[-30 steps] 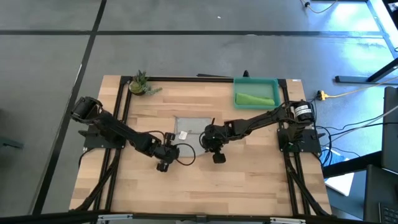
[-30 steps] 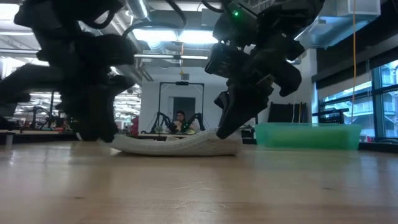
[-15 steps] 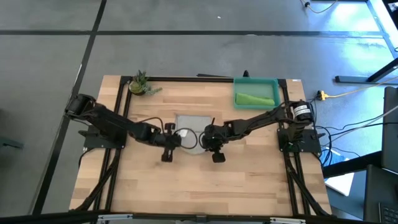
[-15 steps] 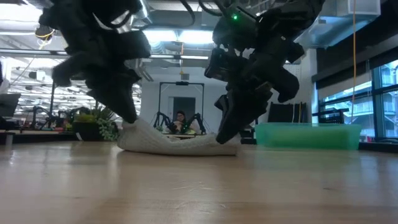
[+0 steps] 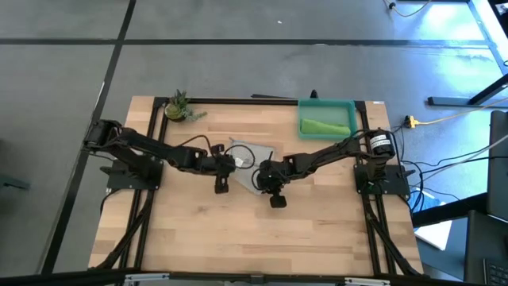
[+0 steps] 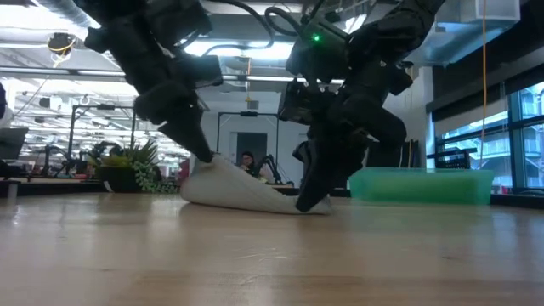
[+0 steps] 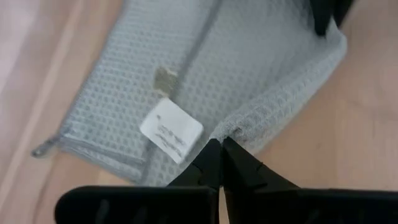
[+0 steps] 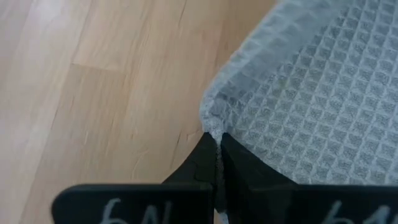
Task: Roll microfiber towels into tight, uniform cylinder then place into a basket
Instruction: Roll the gray microfiber cloth
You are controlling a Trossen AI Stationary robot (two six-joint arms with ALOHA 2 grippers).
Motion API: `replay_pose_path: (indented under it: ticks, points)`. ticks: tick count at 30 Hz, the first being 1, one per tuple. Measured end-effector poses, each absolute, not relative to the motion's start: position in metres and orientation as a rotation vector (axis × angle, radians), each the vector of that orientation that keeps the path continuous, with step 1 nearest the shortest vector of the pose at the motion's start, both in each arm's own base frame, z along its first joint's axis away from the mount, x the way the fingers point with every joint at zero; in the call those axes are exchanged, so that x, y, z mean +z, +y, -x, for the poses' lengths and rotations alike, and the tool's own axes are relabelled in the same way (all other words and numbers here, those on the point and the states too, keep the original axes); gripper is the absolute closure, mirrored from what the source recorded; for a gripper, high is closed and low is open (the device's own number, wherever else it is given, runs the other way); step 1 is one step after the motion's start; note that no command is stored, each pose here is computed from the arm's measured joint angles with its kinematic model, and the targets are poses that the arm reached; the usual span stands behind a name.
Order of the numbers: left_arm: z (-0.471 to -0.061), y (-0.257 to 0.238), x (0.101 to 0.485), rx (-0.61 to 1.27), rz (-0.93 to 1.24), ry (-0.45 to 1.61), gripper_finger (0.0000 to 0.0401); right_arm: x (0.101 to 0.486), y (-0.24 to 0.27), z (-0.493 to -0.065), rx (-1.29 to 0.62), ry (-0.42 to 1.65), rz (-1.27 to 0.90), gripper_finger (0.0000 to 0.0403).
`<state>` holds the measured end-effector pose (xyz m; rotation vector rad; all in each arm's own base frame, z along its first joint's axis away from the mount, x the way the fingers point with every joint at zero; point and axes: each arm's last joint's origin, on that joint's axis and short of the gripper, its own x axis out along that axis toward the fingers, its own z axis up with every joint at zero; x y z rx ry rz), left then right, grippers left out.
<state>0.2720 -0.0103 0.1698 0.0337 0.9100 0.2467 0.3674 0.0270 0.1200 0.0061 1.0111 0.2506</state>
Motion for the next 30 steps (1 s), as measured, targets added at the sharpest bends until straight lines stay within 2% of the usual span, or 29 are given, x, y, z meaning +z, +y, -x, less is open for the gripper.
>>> replay_pose_path:
  ticks: [8, 23, 30]
  points:
    - [-0.282, 0.011, 0.164, 0.315, 0.006, 0.867, 0.0401, 0.119, 0.027, -0.368, 0.262, 1.002, -0.01, 0.0395]
    - [-0.294, 0.03, 0.118, 0.414, -0.013, 0.98, 0.0401, 0.12, 0.026, -0.368, 0.267, 1.007, -0.018, 0.0395]
    - [-0.294, 0.029, 0.115, 0.415, -0.024, 0.993, 0.0401, 0.139, 0.025, -0.379, 0.269, 1.044, -0.024, 0.0395]
